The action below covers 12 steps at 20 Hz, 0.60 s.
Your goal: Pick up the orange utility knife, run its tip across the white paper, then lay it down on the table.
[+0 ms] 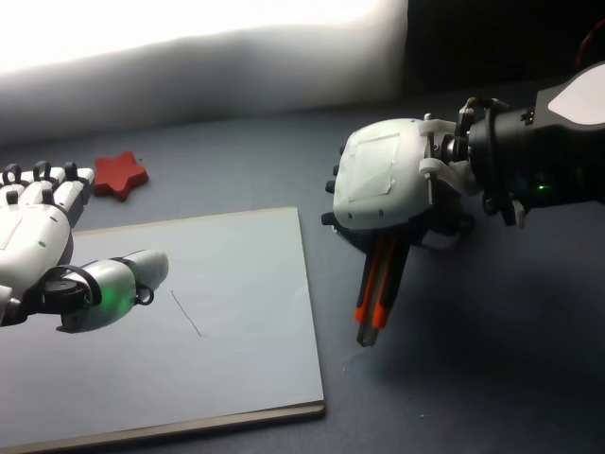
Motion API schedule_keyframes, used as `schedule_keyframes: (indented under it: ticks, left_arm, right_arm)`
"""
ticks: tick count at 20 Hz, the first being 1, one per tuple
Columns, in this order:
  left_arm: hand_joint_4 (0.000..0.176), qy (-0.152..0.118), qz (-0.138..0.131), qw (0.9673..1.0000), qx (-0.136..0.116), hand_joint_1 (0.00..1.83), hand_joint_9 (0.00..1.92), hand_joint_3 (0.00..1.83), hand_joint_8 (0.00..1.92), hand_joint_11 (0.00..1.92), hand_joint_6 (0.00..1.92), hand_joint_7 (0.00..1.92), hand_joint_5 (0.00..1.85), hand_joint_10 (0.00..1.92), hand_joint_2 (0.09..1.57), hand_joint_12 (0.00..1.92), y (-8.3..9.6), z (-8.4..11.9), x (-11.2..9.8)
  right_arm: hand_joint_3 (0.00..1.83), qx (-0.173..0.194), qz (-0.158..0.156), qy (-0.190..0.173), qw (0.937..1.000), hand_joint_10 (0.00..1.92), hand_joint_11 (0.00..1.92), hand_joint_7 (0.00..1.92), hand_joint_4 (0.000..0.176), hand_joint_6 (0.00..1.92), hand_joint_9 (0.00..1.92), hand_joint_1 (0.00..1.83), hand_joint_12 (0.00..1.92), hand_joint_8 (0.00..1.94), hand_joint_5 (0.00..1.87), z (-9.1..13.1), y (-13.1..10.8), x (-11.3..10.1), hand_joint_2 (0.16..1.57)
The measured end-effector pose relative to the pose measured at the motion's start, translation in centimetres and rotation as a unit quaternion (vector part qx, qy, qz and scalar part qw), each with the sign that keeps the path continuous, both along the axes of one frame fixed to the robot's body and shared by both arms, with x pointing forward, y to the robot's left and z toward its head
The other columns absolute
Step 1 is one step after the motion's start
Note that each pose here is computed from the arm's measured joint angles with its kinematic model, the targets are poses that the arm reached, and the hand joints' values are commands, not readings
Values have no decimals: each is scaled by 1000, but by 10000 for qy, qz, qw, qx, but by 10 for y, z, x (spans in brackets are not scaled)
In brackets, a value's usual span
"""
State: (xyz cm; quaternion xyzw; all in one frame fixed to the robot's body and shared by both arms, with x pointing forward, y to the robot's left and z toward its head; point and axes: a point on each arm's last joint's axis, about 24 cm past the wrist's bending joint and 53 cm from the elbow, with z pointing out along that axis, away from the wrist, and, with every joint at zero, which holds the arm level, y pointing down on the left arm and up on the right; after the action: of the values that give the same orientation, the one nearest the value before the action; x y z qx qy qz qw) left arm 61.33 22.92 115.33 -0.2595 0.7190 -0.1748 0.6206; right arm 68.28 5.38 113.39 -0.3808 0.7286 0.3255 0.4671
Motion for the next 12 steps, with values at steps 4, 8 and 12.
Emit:
schedule_keyframes:
  ticks: [4, 8, 12]
  left_arm:
    - [0, 5, 5, 10000, -3, 0, 0, 0, 0, 0, 6, 0, 15, 0, 1220, 0, 0, 0, 0]
    - [0, -30, 50, 10000, 34, 0, 0, 0, 0, 0, 3, 0, 12, 0, 1225, 0, 6, 1, 4]
    - [0, -94, 153, 9998, 52, 0, 0, 0, 0, 2, 7, 0, 23, 0, 1222, 1, 16, 3, 12]
  right_arm:
    - [901, 94, -37, 11, 9999, 1921, 1921, 1808, 176, 1921, 1921, 1607, 1921, 1941, 1474, 5, 2, -1, 871]
    - [840, 512, -267, 106, 9983, 1921, 1895, 1781, 176, 1921, 1891, 1599, 1921, 1941, 1470, 27, 8, -5, 910]
    - [816, 1000, -538, 102, 9935, 1921, 1899, 1783, 176, 1921, 1889, 1587, 1921, 1941, 1480, 51, 12, -2, 920]
